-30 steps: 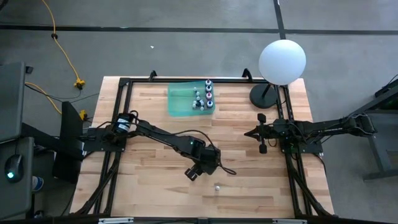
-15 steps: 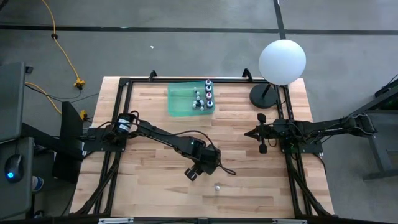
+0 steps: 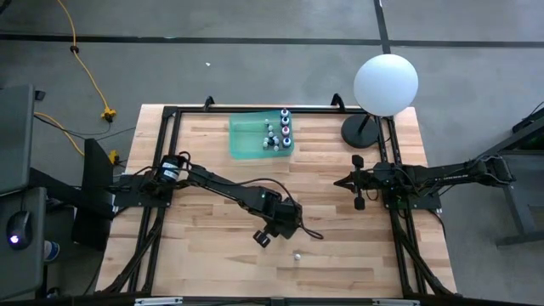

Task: Pick & Place food coloring
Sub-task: Put the small black food coloring bottle into the blue transparent bin

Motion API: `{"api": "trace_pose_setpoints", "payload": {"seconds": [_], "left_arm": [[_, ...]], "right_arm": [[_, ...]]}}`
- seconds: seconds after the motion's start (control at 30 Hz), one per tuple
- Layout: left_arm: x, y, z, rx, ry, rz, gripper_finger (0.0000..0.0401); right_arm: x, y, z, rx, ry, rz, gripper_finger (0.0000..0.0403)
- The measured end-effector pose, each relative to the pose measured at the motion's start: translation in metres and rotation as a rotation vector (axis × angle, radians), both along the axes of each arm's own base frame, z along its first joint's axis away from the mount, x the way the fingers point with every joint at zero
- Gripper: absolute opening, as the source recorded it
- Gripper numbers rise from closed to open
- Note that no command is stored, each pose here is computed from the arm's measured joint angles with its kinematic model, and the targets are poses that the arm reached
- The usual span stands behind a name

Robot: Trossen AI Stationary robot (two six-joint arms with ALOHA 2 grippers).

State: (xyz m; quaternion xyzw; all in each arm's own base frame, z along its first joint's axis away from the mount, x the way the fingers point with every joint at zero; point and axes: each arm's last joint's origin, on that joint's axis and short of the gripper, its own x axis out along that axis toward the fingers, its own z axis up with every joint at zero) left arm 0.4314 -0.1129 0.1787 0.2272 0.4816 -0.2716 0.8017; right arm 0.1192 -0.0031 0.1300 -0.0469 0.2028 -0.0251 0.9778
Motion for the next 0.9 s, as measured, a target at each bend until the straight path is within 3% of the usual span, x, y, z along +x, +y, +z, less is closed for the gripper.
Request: {"api": "trace_pose_setpoints", "payload": {"seconds": [0.47,0.67,0.9], "left_arm": [[0.003,0.0,0.009,-0.017,0.014,0.058,0.004],[0.003,0.004,0.042,-0.075,0.007,0.18,0.0039],[-0.014,0.022,0.087,-0.141,0.005,0.369,0.0038]], "right_arm": [[0.0,0.0,0.0,0.0,0.0,0.0,0.0],[0.0,0.0,0.0,0.0,0.0,0.0,0.0],[0.0,0.0,0.0,0.0,0.004,0.0,0.0]]}}
